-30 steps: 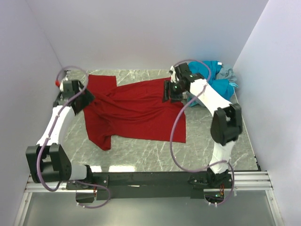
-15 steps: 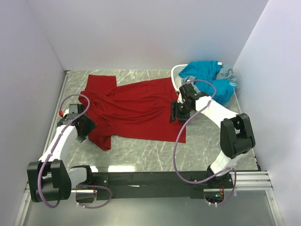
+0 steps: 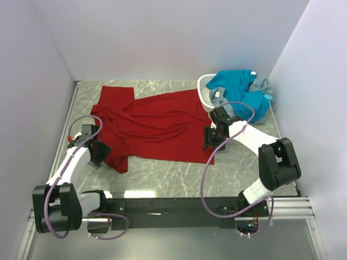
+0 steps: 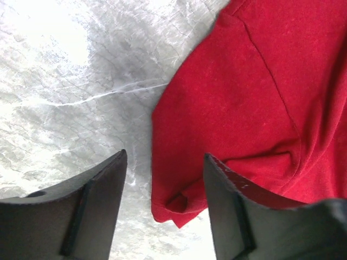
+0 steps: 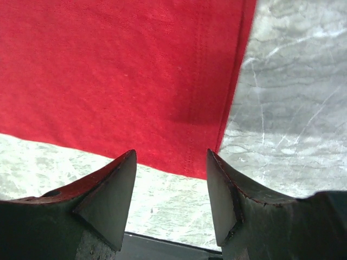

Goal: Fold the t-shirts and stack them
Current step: Flatten the tshirt out

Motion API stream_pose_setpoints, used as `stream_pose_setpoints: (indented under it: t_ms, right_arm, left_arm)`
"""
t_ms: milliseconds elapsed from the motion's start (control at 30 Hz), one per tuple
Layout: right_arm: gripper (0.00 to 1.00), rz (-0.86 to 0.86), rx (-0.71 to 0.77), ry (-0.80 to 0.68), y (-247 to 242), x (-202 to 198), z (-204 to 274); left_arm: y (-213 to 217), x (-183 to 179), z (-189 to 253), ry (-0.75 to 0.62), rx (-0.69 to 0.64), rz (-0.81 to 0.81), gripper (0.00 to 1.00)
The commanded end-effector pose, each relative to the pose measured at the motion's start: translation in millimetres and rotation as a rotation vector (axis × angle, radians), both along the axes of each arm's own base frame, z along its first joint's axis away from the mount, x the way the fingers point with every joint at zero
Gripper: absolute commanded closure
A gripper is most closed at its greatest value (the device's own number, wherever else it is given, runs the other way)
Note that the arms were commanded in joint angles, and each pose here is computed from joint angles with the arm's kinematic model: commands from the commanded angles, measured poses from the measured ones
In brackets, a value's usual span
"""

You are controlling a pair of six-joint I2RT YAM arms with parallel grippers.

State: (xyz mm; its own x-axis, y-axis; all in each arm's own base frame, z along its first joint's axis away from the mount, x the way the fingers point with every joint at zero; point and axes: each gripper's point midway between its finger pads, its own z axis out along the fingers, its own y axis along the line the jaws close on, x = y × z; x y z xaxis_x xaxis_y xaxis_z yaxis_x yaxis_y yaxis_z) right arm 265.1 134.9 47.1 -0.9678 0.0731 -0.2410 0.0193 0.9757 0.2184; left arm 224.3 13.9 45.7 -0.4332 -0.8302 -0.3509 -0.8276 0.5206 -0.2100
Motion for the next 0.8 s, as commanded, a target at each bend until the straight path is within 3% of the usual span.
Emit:
stream_pose_setpoints:
  t_ms: [0, 467, 567, 767]
  right_arm:
    - [0.39, -0.037, -0.007, -0.046, -3.6, 6.2, 4.6]
    - [0.39, -0.044, -0.036, 0.007, -13.9, -18.0, -10.6]
    - [0.39, -0.044, -0.042, 0.02, -15.6, -23.4, -13.7]
    - [0.4, -0.049, -0.057, 0.047, -19.4, -29.2, -19.6]
  left_arm:
    - [1.0, -0.2, -3.1, -0.01, 0.0, 0.029, 0.4]
    - [-4.8, 4.4, -27.4, 0.003, -0.03, 0.002, 0.47]
    - [-8.6, 11.2, -29.2, -0.019, -0.047, -0.015, 0.54]
    - [-6.3, 21.6, -22.7, -0.026, -0.034, -0.035, 0.86]
